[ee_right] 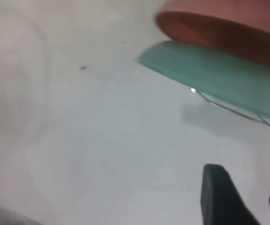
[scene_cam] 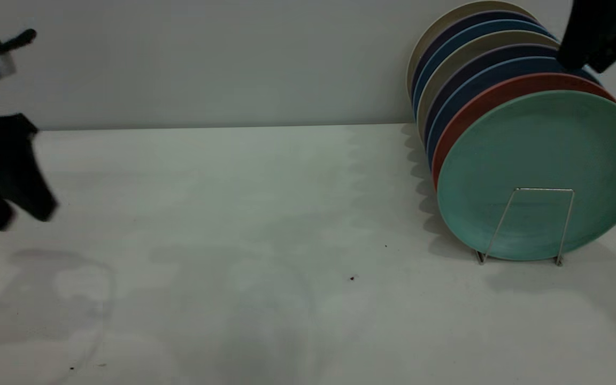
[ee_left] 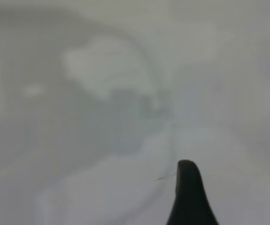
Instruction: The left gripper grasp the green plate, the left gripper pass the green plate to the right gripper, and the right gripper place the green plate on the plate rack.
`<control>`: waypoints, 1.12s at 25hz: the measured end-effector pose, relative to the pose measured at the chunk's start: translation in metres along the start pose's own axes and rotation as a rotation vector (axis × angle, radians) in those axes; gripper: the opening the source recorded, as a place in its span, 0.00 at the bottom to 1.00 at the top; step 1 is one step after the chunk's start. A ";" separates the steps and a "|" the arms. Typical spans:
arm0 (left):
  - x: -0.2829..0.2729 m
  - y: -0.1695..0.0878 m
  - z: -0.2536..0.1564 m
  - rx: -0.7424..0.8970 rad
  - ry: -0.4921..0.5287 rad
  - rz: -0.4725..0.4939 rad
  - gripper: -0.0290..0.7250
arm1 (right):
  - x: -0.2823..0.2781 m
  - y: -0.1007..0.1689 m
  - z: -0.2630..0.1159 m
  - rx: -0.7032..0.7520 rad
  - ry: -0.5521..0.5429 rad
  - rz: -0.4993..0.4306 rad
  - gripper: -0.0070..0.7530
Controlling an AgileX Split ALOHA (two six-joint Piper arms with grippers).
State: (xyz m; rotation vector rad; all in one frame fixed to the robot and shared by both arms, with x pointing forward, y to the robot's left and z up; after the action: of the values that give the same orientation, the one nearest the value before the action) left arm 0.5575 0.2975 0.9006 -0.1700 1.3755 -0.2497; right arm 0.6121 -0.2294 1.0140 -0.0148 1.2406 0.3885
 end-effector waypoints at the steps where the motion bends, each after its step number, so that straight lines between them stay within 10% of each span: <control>1: -0.007 0.004 0.001 -0.003 0.011 0.050 0.74 | -0.003 -0.002 -0.001 0.018 -0.003 -0.022 0.38; 8: -0.071 0.017 -0.003 -0.011 0.008 0.311 0.74 | -0.040 -0.019 -0.019 0.100 0.050 -0.251 0.38; 28: -0.154 -0.051 -0.164 0.009 -0.241 0.160 0.74 | -0.155 0.037 -0.210 0.021 -0.204 -0.268 0.38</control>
State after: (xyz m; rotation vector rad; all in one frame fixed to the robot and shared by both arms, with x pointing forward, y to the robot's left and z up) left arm 0.3656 0.2947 1.0293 -0.0784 1.1417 -0.0977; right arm 0.3672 -0.2846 1.0944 -0.1200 1.0244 0.1399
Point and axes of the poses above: a point on each arm's last joint axis where the gripper is mounted, x pointing out along that axis toward the gripper, y along the wrist's bending axis when the last joint is at zero, z = x × y, the point moved 3 cm from there along x, pointing out along that axis toward the gripper
